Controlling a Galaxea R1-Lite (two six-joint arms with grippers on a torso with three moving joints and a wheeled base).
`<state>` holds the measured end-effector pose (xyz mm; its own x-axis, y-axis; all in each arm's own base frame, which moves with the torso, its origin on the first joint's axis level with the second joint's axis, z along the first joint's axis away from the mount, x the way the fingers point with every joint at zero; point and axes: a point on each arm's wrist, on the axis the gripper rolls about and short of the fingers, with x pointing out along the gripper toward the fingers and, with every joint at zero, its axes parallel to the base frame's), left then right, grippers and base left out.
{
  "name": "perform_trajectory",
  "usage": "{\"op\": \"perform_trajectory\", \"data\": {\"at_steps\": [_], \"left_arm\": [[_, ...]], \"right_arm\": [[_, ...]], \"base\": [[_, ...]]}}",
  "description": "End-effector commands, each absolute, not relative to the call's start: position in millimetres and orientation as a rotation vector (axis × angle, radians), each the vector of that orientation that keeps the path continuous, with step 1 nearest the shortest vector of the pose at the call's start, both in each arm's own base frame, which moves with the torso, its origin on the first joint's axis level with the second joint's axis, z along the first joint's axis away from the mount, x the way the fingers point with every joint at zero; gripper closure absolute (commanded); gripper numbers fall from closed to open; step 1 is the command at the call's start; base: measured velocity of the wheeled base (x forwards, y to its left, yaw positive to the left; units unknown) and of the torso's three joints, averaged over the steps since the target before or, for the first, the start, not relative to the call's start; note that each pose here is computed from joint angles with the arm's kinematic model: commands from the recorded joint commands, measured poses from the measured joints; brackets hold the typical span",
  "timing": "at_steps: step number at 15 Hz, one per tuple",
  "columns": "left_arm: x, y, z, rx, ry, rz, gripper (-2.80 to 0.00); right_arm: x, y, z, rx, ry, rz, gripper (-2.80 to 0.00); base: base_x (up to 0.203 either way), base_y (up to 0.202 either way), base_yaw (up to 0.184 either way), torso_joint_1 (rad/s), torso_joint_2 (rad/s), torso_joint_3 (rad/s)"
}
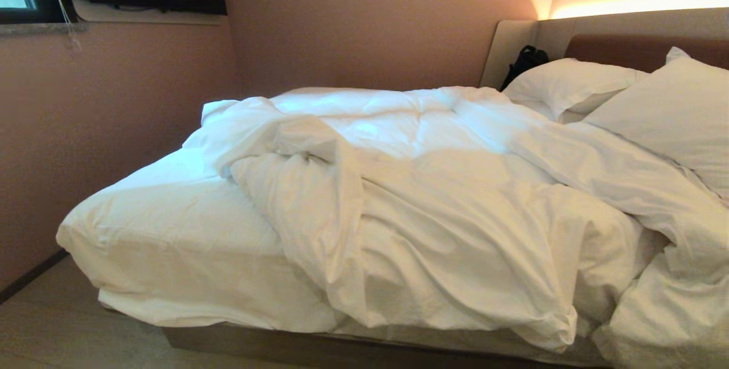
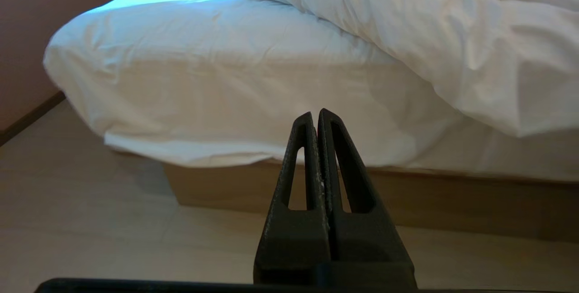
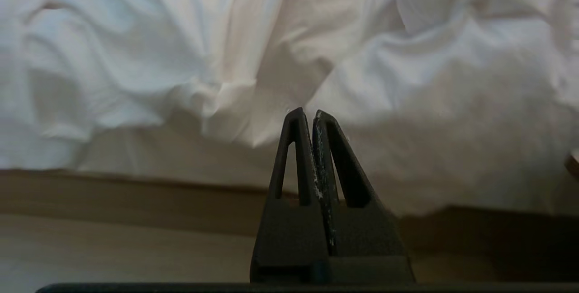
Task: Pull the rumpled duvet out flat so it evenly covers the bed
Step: Flatten the corners of the folded blanket
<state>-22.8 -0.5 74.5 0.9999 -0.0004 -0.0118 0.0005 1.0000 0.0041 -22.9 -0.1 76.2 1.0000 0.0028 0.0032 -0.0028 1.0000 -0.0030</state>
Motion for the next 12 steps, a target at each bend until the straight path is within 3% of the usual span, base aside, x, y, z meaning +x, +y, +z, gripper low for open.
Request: {"op": "perform_trajectory", "data": {"at_steps": [1,8,12], "left_arm": [[-22.9,-0.6,74.5,0.003,0.011,0.000,0.00],[-22.8,-0.6,74.7,0.003,0.012,0.000,0.00],[-22.8,-0.6,74.7,0.003,0.012,0.000,0.00]], "right_arm": [[-22.9,-0.1,76.2,0.000,-0.004,0.003,0.00],[-22.9,-0.1,76.2,-0.002,-0.005,0.002,0.00],[-22.9,-0.1,76.2,-0.002,-0.005,0.003,0.00]], "base": [[-0.192,0.000,0.001,0.005,0.01,0.004],[-0.191,0.000,0.000,0.003,0.00,0.002],[-0.032,0.000,0.000,-0.001,0.00,0.002]]}}
